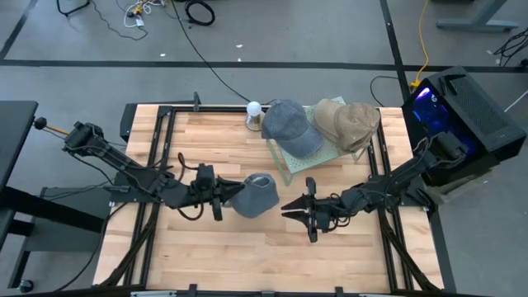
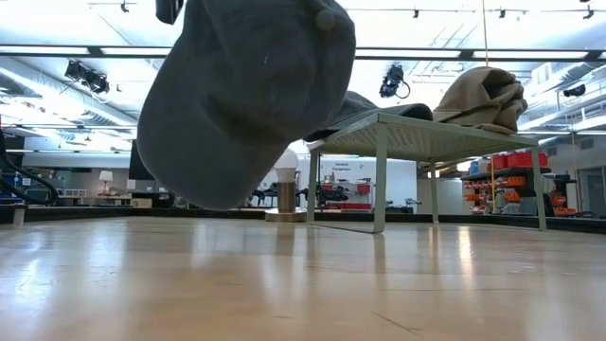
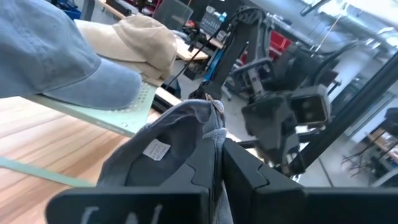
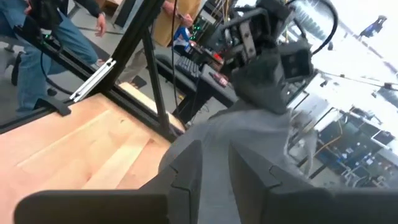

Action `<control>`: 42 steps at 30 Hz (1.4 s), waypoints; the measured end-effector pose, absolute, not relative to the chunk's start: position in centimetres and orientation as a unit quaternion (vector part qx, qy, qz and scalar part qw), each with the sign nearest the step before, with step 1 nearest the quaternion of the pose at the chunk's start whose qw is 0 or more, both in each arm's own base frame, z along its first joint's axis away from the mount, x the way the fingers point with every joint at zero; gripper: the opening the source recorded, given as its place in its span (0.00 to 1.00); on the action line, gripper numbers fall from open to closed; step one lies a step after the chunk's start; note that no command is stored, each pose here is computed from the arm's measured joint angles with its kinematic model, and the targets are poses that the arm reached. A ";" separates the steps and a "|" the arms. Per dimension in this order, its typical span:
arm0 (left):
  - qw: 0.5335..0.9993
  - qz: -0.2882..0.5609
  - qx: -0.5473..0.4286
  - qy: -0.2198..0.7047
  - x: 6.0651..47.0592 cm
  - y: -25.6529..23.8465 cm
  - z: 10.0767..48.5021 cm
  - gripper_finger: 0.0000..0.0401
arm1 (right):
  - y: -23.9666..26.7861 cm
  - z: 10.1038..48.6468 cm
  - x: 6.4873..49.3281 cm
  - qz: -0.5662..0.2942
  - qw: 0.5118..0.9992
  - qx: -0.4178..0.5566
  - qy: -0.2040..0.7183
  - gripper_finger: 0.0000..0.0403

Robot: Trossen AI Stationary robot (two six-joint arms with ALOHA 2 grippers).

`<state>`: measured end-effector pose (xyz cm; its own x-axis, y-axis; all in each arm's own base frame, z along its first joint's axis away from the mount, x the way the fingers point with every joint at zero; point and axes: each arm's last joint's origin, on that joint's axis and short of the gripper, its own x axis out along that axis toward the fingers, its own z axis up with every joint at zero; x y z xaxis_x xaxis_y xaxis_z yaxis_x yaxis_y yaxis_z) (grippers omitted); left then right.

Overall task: Stack caps on shelf
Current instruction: Stack the black cap on the black cap on the shelf

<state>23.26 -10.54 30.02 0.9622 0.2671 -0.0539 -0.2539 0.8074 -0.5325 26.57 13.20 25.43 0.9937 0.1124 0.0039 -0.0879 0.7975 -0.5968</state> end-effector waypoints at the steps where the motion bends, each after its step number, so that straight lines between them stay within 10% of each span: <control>1: 0.950 0.136 -0.281 -0.015 23.3 -10.5 30.1 0.07 | 13.2 25.4 26.6 0.054 0.949 -0.311 -0.017 0.21; 17: 0.954 0.131 -0.270 -0.018 23.3 -10.6 30.2 0.07 | 13.1 23.9 27.0 0.026 0.932 -0.360 0.038 0.64; 42: 0.948 0.121 -0.289 -0.055 23.3 -10.5 31.1 0.07 | 10.6 20.5 31.0 -0.030 0.893 -0.449 0.018 0.49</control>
<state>23.31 -10.51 31.13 0.9647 0.2609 0.0341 -0.1975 0.8036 -0.5614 30.96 10.55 20.47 0.9976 -0.0692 -0.0063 0.0362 0.5949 -0.8030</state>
